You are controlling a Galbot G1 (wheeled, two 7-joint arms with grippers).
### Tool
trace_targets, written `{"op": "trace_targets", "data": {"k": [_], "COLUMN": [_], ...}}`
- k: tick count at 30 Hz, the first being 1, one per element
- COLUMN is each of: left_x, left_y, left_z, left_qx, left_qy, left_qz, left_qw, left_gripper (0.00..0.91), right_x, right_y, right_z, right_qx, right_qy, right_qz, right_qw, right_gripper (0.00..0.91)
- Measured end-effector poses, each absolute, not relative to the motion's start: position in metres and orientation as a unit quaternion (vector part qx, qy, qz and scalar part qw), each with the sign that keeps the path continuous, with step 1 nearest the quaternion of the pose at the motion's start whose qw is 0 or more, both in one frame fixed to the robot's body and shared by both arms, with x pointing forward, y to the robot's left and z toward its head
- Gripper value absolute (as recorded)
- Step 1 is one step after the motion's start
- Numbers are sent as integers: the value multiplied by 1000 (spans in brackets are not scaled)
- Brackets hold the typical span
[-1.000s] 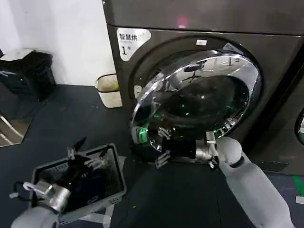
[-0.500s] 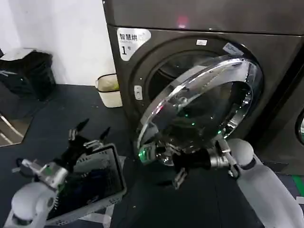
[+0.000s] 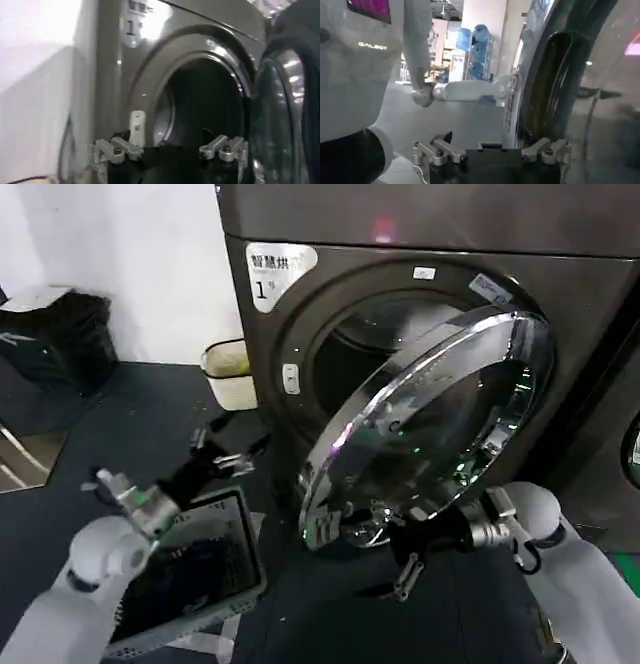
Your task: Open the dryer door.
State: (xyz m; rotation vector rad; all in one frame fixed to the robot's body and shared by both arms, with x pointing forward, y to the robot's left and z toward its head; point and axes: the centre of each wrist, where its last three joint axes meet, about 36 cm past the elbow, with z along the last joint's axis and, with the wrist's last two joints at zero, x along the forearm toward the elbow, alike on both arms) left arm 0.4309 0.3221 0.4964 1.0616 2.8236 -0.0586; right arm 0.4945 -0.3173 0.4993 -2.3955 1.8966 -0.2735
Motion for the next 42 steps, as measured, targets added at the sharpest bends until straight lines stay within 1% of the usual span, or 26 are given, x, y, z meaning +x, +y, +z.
{"op": "trace_targets", "data": {"k": [10,16,19,22,26,31,36,41,42], "left_x": [450,454,456,457,455,451,441,429,427], "left_y": [299,283,279,275,267,259,245,229,225], "left_z": [498,504,506,508,513,515,513,513,513], "left_qx": [419,468,481,494,511,532,554,574,578], "left_qy": [907,882,875,868,858,846,832,819,816], "left_qz": [-8,-18,-24,-24,-23,-12,-13,-17,-18], "left_qw": [45,41,40,34,32,25,16,8,7], "left_gripper": [907,907,907,907,907,907,907,907,907], "right_x": [477,451,435,416,388,345,302,268,263], "right_y": [-382,-437,-466,-492,-515,-535,-543,-555,-559], "right_z": [504,510,517,526,536,541,548,552,555], "right_qx": [-727,-659,-613,-541,-451,-354,-234,-67,-30], "right_qy": [679,744,780,827,874,912,946,979,980], "right_qz": [-101,-106,-113,-133,-137,-152,-175,-156,-157], "right_qw": [34,45,58,76,118,140,143,117,117], "right_gripper": [907,907,907,907,907,907,907,907,907]}}
